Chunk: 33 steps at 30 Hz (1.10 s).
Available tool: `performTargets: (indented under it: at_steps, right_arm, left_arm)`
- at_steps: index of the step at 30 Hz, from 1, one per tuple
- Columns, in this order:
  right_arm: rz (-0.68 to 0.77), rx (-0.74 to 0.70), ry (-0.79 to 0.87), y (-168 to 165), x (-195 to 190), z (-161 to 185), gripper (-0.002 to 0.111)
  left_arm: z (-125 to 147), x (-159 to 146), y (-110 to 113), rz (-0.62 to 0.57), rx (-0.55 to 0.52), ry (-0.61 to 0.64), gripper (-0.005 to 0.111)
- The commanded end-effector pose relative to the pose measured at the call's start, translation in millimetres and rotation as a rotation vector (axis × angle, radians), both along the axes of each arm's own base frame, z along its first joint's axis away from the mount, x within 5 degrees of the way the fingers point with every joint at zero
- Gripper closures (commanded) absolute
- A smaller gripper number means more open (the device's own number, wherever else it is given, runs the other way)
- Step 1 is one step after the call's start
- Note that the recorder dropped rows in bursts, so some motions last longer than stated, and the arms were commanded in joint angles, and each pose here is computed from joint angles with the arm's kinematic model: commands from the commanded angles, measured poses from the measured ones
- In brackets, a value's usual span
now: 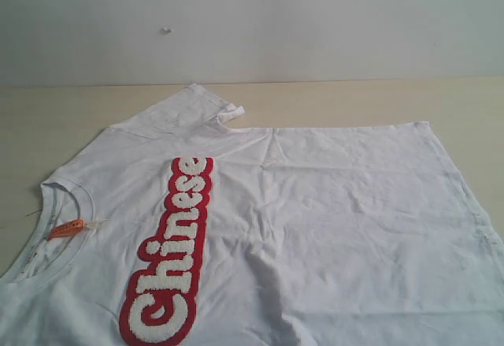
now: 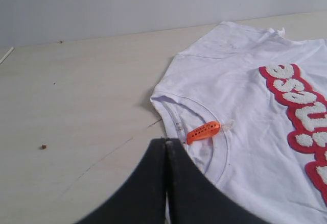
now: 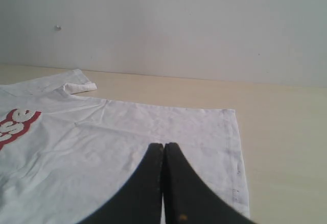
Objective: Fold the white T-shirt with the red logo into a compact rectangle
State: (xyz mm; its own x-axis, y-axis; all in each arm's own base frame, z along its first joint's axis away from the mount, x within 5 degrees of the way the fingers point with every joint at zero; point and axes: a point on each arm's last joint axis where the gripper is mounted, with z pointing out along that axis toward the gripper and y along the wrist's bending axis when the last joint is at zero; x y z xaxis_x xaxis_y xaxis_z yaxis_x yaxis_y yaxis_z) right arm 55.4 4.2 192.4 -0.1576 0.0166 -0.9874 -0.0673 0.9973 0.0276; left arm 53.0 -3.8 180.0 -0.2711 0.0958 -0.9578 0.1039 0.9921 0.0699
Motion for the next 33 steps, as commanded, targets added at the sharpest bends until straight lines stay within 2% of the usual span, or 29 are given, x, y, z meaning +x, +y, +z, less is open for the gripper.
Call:
performTargets:
  at_steps: [1,4,9,20,27,29,30,31,33]
  right_arm:
    - [0.001,0.008,-0.006,0,0,-1,0.108]
    - [0.001,0.01,-0.006,0,0,-1,0.108]
    - [0.001,0.01,-0.006,0,0,-1,0.108]
    - [0.001,0.01,-0.006,0,0,-1,0.108]
    - [0.001,0.01,-0.008,0,0,-1,0.108]
    - [-0.001,0.05,-0.022,1,0,1,0.108]
    - [-0.006,0.173,-0.05,1,0,4,0.108]
    - [-0.009,0.236,-0.077,2,1,7,0.108]
    - [-0.014,0.275,-0.163,0,1,15,0.108]
  left_arm:
    - [4,1,-1,-0.009,-0.013,-0.045,0.107]
    - [6,1,-1,-0.006,-0.056,-0.07,0.107]
    - [9,2,-2,-0.007,-0.059,-0.1,0.107]
    - [39,2,-2,-0.022,-0.09,-0.423,0.107]
    - [38,2,-2,-0.022,-0.09,-0.422,0.107]
    - [38,2,-2,-0.021,-0.101,-0.42,0.107]
    - [39,2,-2,-0.018,-0.155,-0.416,0.107]
    - [39,2,-2,-0.013,-0.224,-0.412,0.107]
    - [40,2,-2,-0.005,-0.374,-0.403,0.107]
